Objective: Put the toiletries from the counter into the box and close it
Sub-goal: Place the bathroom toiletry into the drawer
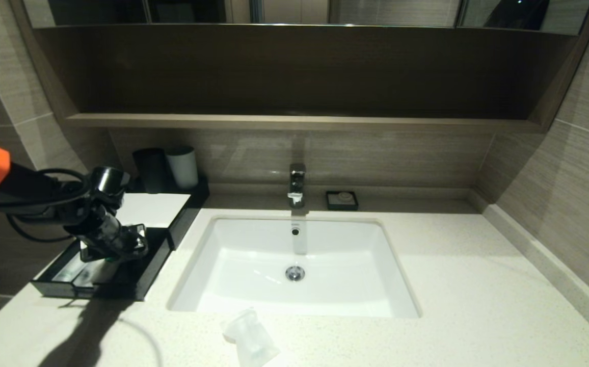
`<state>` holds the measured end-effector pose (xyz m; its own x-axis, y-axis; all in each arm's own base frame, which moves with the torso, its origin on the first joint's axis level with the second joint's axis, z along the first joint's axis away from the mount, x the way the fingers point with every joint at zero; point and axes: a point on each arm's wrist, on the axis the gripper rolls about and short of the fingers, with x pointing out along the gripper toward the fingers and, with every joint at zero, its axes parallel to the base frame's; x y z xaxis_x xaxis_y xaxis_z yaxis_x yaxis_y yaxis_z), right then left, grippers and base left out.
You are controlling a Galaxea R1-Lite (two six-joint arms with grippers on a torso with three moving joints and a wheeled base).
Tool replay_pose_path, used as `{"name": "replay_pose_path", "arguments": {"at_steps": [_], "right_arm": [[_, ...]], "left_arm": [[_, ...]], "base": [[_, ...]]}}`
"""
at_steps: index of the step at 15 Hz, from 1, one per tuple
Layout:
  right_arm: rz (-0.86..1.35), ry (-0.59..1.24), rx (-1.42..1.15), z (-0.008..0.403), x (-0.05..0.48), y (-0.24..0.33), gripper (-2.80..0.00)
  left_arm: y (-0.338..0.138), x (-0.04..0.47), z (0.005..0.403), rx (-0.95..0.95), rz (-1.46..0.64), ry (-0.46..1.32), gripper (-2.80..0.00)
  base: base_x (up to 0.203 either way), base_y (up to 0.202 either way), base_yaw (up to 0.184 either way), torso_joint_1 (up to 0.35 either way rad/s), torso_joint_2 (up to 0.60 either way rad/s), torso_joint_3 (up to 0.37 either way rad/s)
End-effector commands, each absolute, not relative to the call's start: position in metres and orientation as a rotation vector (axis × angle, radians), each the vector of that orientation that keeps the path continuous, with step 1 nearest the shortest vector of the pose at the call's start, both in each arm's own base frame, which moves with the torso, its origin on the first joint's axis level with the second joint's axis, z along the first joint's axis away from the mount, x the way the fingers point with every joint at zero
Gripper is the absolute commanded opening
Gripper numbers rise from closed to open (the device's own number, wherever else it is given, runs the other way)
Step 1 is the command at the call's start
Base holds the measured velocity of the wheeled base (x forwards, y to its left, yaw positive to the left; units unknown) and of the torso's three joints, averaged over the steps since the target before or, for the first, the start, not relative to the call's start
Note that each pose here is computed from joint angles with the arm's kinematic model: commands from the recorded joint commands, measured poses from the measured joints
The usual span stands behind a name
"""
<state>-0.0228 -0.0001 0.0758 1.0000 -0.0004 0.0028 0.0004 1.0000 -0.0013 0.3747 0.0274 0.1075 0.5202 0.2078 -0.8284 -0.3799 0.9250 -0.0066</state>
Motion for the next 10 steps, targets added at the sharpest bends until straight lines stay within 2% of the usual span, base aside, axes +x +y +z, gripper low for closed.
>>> {"name": "replay_pose_path", "arguments": {"at_steps": [1,10], "right_arm": [[0.000,-0.002,-0.002,0.0754,-0.0227,-0.0001,-2.80],[0.000,-0.002,-0.002,0.0754,-0.0227,-0.0001,-2.80]], "left_arm": [[0.0282,0.3758,0.1045,-0.196,0.358,0.970,-2.80],[0.0301,0.3782,0.1027,-0.203,0.361,0.957,-2.80]], "base": [[0.000,0.000,0.000,0.000,0.00,0.000],[0.000,0.000,0.000,0.000,0.00,0.000]]}}
